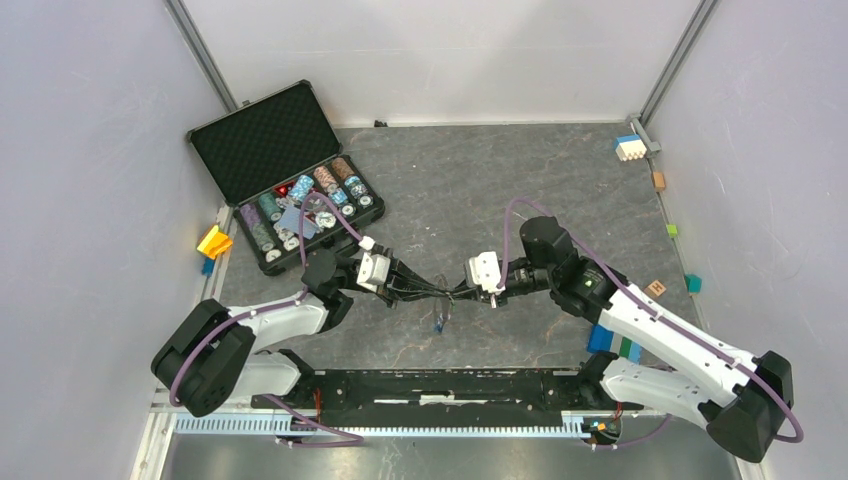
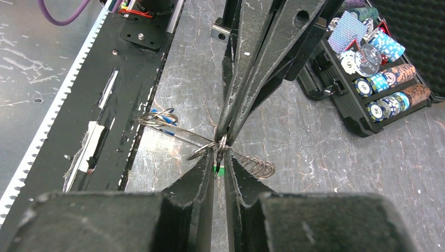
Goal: Put the keys on the keyring
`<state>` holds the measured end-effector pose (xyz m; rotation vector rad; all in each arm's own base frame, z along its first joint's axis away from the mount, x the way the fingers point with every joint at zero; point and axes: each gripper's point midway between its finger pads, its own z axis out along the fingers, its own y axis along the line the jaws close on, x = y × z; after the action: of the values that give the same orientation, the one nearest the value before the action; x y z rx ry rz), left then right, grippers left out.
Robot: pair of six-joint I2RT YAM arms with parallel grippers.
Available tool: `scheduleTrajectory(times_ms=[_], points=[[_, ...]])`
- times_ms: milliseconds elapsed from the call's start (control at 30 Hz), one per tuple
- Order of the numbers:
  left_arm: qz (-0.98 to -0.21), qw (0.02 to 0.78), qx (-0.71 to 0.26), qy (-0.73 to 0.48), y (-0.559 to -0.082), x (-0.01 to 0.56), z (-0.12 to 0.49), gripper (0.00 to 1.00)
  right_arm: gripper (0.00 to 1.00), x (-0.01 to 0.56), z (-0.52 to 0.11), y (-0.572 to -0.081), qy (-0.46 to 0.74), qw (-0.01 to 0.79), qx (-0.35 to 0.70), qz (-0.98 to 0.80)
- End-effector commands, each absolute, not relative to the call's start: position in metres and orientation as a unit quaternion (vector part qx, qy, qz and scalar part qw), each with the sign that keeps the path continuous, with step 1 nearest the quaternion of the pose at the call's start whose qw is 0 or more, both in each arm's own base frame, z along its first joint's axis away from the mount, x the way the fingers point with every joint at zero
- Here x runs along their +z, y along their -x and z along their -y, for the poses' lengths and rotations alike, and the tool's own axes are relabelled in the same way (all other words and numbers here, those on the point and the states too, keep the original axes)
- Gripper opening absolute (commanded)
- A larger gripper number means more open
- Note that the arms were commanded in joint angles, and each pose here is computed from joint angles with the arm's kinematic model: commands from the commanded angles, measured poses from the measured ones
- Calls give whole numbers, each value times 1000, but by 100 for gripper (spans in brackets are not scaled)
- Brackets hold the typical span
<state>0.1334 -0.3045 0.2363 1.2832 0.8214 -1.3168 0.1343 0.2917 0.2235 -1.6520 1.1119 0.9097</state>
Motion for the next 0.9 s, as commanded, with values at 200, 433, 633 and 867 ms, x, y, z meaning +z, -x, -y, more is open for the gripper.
scheduleTrajectory(times_ms=[200,433,633,867], points=[[-321,546,-555,-540,-128,250,303,2,17,234,-299,-140,662,471,376,-445],[-320,546,-555,-540,-128,250,303,2,9,233,-299,-139,663,471,376,-444],[-322,544,-555,-540,-128,248,303,2,0,233,-297,-140,664,474,370,-445],[-326,543,-533,-561,-133,231,304,2,0,237,-289,-152,667,481,327,-465]])
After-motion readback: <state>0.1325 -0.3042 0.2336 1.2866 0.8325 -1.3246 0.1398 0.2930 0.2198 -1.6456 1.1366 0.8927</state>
